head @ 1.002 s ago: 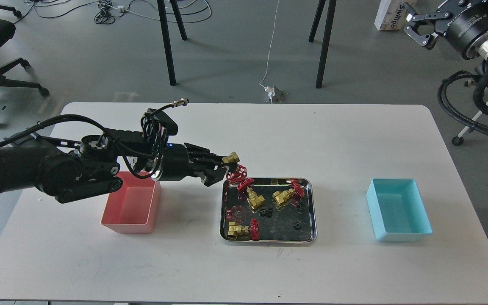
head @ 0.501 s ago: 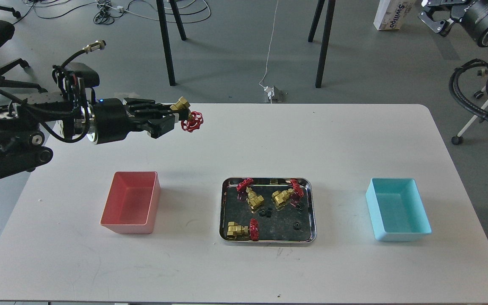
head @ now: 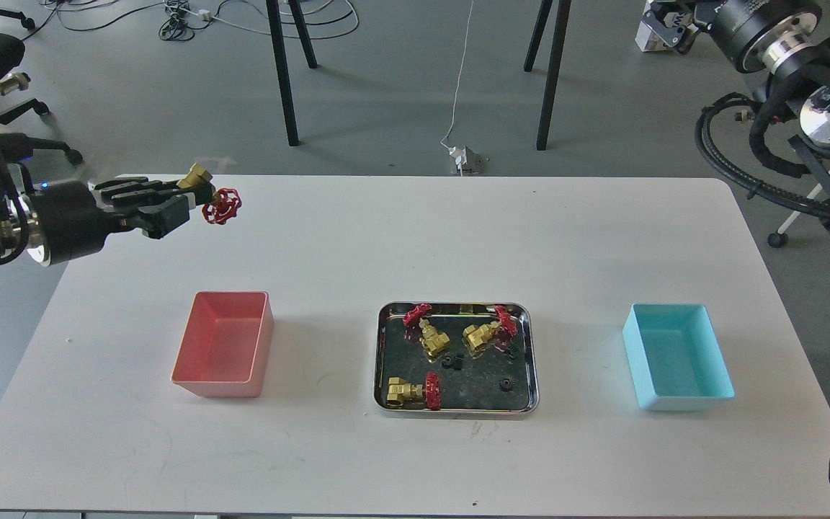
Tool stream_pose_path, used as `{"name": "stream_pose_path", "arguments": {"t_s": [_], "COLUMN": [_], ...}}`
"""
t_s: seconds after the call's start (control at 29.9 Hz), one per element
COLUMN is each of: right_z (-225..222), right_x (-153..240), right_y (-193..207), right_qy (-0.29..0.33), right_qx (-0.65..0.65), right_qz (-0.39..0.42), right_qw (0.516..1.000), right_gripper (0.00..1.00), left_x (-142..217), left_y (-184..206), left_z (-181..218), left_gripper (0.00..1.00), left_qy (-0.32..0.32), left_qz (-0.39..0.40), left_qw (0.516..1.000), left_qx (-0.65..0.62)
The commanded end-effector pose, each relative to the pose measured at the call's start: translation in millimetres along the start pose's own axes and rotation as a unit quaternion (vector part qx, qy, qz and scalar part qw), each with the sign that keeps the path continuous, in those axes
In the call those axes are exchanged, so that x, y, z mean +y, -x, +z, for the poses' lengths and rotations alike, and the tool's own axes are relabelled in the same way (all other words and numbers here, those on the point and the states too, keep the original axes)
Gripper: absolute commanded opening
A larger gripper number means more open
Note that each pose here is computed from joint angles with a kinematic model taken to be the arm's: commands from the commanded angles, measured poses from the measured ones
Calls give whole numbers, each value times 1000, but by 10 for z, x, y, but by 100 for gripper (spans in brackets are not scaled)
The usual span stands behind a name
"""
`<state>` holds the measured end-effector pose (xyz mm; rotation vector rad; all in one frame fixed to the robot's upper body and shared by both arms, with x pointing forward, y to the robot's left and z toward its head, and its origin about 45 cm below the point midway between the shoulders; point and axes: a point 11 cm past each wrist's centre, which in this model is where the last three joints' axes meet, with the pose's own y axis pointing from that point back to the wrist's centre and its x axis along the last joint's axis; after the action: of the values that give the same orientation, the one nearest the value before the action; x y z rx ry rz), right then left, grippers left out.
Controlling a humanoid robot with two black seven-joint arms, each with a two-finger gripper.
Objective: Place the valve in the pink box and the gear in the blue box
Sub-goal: 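Lift the valve with the left gripper and swing it outward, then lower the held valve into the pink box with the left gripper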
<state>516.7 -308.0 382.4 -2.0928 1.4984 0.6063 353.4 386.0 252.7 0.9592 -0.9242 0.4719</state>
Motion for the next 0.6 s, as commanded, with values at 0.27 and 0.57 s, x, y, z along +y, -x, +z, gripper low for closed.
{"name": "stream_pose_path", "arguments": {"t_s": [0.27, 0.57], "right_z": [-109, -82], "right_x": [-156, -136], "right_y": [3, -39], "right_qy": [-12, -10], "right_qx": [-3, -3], "right_qz": [56, 60], "right_qw": [998, 998], "right_gripper": [100, 100], "left_x": [132, 263], "left_y": [593, 945], "left_z": [-335, -460], "left_gripper": [19, 19], "left_qy": [-51, -76], "left_qz": [-15, -32], "left_qw": [998, 996], "left_qx": [12, 21]}}
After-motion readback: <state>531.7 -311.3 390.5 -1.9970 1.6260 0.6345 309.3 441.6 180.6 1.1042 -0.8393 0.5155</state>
